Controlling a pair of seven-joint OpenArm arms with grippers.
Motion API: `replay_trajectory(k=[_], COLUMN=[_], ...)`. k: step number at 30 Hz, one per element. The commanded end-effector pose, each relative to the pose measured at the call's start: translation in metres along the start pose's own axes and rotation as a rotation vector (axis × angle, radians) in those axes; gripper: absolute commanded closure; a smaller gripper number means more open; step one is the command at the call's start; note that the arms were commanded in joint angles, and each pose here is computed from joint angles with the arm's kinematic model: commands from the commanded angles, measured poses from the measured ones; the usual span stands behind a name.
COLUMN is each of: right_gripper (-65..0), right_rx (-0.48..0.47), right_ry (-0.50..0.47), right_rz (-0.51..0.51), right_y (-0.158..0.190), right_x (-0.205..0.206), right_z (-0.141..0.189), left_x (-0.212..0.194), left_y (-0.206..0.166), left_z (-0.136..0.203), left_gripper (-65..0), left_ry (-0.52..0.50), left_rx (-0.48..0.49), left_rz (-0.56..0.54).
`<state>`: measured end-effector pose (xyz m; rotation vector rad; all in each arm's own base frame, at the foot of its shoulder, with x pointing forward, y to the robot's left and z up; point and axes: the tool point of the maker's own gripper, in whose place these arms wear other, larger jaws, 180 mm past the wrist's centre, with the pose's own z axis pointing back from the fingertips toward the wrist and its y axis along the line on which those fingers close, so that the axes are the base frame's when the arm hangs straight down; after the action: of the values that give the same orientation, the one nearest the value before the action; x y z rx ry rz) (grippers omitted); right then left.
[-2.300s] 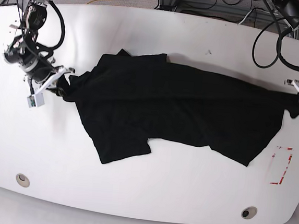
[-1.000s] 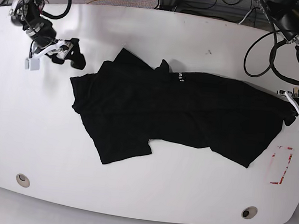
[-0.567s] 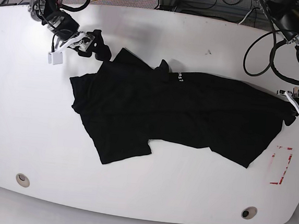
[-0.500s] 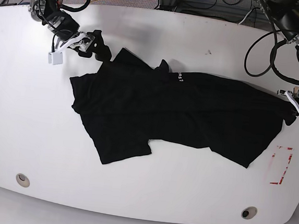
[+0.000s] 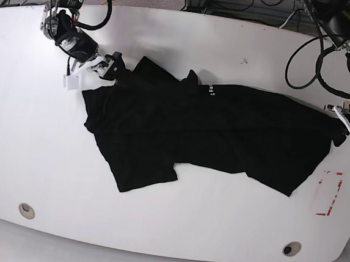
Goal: Layout the t-shirt on the table in an organized manner, then fold the t-shirt properly
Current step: 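Regrasp the shirt edge with the right gripper and hold it taut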
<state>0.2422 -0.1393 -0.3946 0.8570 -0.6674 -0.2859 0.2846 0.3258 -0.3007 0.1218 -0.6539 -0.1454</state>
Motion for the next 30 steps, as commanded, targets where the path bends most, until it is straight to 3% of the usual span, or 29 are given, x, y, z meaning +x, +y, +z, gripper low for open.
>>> replay_trajectory(k=[1, 7, 9, 18, 22, 30], right_gripper=[-62.6, -62.1, -58.5, -23.9, -12.0, -0.2], right_rx=[0.021, 0.040, 0.049, 0.050, 0.053, 0.065], right_ry=[0.012, 0.026, 0.026, 0.025, 0.021, 0.016], right_rz=[0.012, 0.019, 0.011, 0.008, 0.012, 0.021], right_y=[0.007, 0.015, 0.017, 0.018, 0.019, 0.024], right_x=[0.001, -0.002, -0.004, -0.005, -0.002, 0.001], right_z=[-0.004, -0.012, -0.015, -0.016, -0.017, -0.016], left_x=[0.011, 0.010, 0.010, 0.010, 0.010, 0.010], left_y=[0.006, 0.005, 0.005, 0.005, 0.005, 0.005], left_z=[0.006, 0.006, 0.006, 0.006, 0.006, 0.006], left_gripper=[0.0, 0.0, 0.0, 0.0, 0.0, 0.0], left_ry=[-0.035, -0.033, -0.033, -0.034, -0.034, -0.034], left_rx=[0.017, 0.015, 0.015, 0.016, 0.016, 0.016], left_rz=[-0.015, -0.016, -0.016, -0.016, -0.016, -0.016])
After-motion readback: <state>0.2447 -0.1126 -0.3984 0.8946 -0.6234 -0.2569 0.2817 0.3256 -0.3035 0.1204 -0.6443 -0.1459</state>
